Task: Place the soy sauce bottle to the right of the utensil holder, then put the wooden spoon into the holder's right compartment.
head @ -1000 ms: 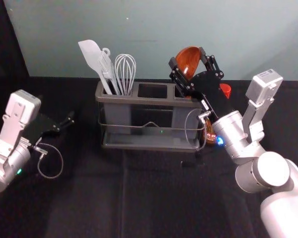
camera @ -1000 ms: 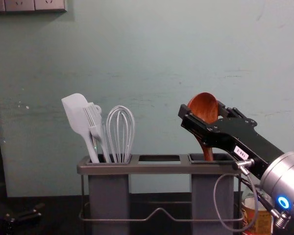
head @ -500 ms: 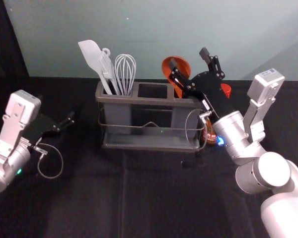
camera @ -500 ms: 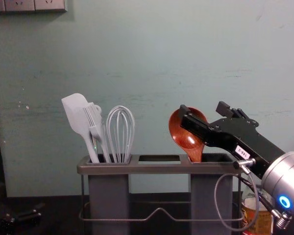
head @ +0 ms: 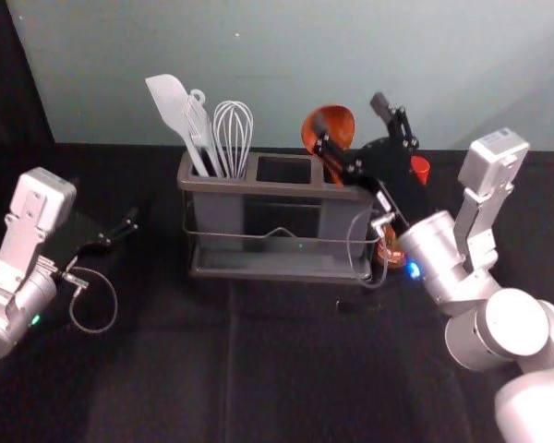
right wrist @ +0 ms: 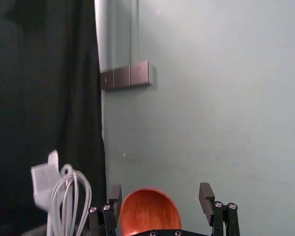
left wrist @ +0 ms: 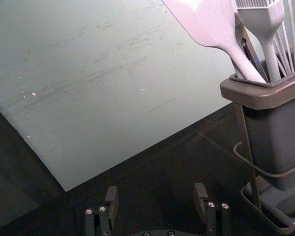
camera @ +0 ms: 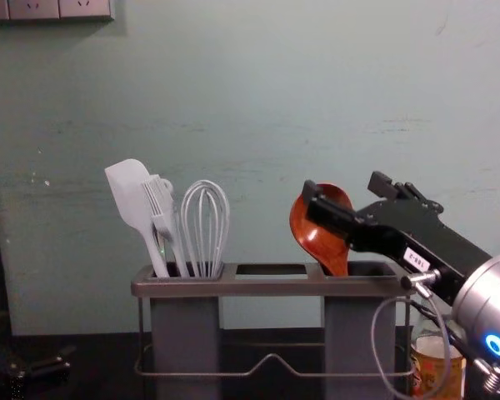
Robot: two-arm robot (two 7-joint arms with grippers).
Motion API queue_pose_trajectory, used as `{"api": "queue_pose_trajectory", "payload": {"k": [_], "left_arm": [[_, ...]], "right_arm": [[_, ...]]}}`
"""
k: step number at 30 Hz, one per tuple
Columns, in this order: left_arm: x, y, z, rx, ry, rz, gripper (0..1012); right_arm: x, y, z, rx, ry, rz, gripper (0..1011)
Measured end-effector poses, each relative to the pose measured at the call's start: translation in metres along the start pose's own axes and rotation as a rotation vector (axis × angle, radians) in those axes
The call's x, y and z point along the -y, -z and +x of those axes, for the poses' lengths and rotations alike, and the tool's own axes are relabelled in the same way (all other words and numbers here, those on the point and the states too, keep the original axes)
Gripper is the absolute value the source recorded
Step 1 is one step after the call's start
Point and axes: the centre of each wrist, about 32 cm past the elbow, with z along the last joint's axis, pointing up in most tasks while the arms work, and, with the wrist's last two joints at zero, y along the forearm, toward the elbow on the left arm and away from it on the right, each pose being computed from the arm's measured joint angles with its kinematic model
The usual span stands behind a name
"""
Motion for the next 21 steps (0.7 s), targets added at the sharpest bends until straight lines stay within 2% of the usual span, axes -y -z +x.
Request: {"api": "queue_pose_trajectory", "payload": {"k": [4,8,12,17,21], "left_arm": [[0.0000,0.0000,0.0000,0.000,0.000,0.000,1005],[0.0000,0.0000,0.0000,0.000,0.000,0.000,1005],[0.0000,0.0000,0.0000,0.000,0.000,0.000,1005],[0.0000,0.0000,0.0000,0.000,0.000,0.000,1005],[0.0000,0.0000,0.0000,0.000,0.000,0.000,1005]], "right_arm": [[0.010,-0.014,-0.007,0.050,0.000,-0.074,1004],[0.021,-0.025,-0.013,0.078,-0.007,-0.119,1004],[0.030,-0.035,-0.016,0.090,-0.015,-0.132,1004],[0.051,-0.052,-0.021,0.103,-0.031,-0.146,1004],[0.063,-0.060,-0.023,0.105,-0.036,-0.158,1004]]}}
